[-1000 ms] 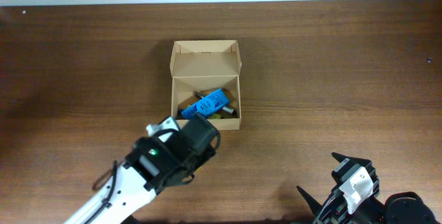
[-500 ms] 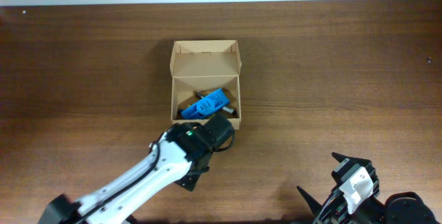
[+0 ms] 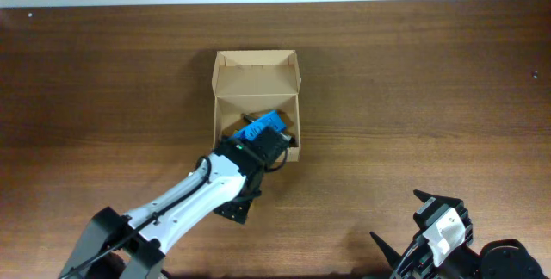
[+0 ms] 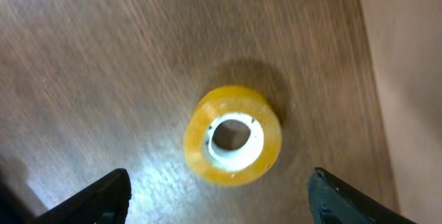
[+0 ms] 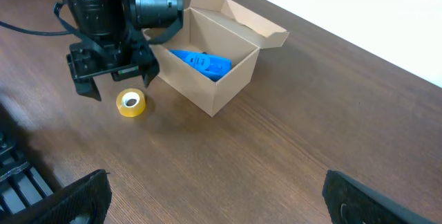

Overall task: Pack container
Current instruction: 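Move the left gripper to the yellow tape roll and grasp it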

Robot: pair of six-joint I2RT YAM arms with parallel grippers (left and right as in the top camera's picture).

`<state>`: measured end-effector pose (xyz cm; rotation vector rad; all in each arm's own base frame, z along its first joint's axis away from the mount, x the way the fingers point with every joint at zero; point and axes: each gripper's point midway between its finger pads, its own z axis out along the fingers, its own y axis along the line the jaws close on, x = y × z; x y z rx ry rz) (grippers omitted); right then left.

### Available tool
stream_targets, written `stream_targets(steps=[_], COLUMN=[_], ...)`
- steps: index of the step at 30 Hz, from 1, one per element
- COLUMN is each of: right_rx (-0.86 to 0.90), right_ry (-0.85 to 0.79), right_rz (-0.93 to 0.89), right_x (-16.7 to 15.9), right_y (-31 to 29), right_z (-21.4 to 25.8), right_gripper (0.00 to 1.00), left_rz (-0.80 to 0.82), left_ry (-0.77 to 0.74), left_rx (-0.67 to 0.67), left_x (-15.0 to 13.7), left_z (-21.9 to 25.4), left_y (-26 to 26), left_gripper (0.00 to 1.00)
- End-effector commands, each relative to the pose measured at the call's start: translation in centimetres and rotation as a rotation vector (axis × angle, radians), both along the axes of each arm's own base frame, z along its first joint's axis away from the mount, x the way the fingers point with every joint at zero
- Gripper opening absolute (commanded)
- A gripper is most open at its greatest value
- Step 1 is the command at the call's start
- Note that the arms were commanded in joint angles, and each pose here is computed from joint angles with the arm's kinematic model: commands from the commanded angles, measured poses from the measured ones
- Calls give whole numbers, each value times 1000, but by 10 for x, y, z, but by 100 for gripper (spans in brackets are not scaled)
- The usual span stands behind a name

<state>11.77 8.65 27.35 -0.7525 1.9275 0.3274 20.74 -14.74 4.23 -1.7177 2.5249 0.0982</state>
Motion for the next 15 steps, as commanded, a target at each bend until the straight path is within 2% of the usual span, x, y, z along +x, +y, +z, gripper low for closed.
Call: stream_targets(steps=[1, 6, 15], right_rx=[4, 4, 4], right_ry=[1, 1, 1], right_rz=[-11, -11, -11], right_x=[1, 1, 1], right_y=[-1, -1, -1], right_z=[0, 0, 0], right_gripper=[99, 99, 99], left_rz=[45, 46, 49], left_ry=[30, 36, 73], left_rx=[-4, -48, -33], left_x=[-1, 2, -6], left_z=[-11, -28, -41], left_y=[5, -3, 0], left_gripper=[80, 80, 80])
